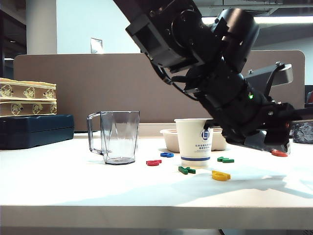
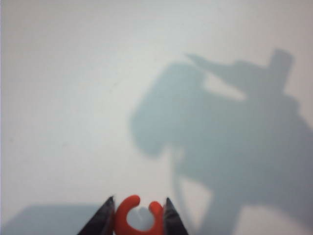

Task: Pick up the letter "c" and put it in the paper cup.

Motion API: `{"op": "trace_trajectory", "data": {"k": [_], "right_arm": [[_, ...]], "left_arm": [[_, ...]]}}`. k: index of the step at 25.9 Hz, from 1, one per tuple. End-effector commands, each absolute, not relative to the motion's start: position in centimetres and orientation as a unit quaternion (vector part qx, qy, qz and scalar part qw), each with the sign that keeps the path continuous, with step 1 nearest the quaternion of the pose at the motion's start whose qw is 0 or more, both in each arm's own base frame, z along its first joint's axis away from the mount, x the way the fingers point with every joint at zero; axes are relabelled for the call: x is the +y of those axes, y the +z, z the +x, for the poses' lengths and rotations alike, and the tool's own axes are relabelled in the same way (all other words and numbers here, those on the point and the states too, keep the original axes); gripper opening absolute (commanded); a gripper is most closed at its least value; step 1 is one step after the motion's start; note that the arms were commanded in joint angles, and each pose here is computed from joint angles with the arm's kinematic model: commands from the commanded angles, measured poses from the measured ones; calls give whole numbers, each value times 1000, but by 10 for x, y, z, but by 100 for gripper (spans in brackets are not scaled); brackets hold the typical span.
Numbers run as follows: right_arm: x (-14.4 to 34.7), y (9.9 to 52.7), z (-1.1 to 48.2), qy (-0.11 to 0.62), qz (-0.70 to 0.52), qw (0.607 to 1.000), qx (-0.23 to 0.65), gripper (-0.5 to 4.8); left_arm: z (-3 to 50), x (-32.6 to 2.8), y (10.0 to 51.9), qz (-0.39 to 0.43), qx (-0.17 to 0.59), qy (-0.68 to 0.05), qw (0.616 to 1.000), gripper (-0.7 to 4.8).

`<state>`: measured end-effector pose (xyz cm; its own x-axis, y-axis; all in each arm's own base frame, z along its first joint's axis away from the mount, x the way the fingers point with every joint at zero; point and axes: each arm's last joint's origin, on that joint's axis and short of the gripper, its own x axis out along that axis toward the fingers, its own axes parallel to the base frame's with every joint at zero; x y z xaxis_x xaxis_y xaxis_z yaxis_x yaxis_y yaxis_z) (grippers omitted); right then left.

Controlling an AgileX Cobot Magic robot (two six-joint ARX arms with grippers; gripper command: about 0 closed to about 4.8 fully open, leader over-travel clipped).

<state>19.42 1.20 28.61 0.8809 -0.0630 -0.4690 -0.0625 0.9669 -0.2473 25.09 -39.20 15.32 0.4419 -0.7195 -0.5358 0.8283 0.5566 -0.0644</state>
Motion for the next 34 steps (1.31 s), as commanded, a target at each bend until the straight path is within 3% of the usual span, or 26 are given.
{"op": "trace_trajectory", "data": {"k": [1, 14, 26, 34], "right_arm": [[13, 289, 194, 0, -131, 963, 235, 212], [15, 289, 193, 4, -132, 963, 236, 212], [15, 289, 192, 5, -132, 963, 236, 212], [21, 289, 191, 21, -136, 962, 235, 212]], "left_arm": [[251, -394, 163, 121, 257, -465, 838, 107], [263, -386, 211, 153, 194, -441, 863, 106], [280, -362, 235, 155, 201, -407, 877, 106], [279, -352, 242, 199, 207, -385, 877, 87]]}}
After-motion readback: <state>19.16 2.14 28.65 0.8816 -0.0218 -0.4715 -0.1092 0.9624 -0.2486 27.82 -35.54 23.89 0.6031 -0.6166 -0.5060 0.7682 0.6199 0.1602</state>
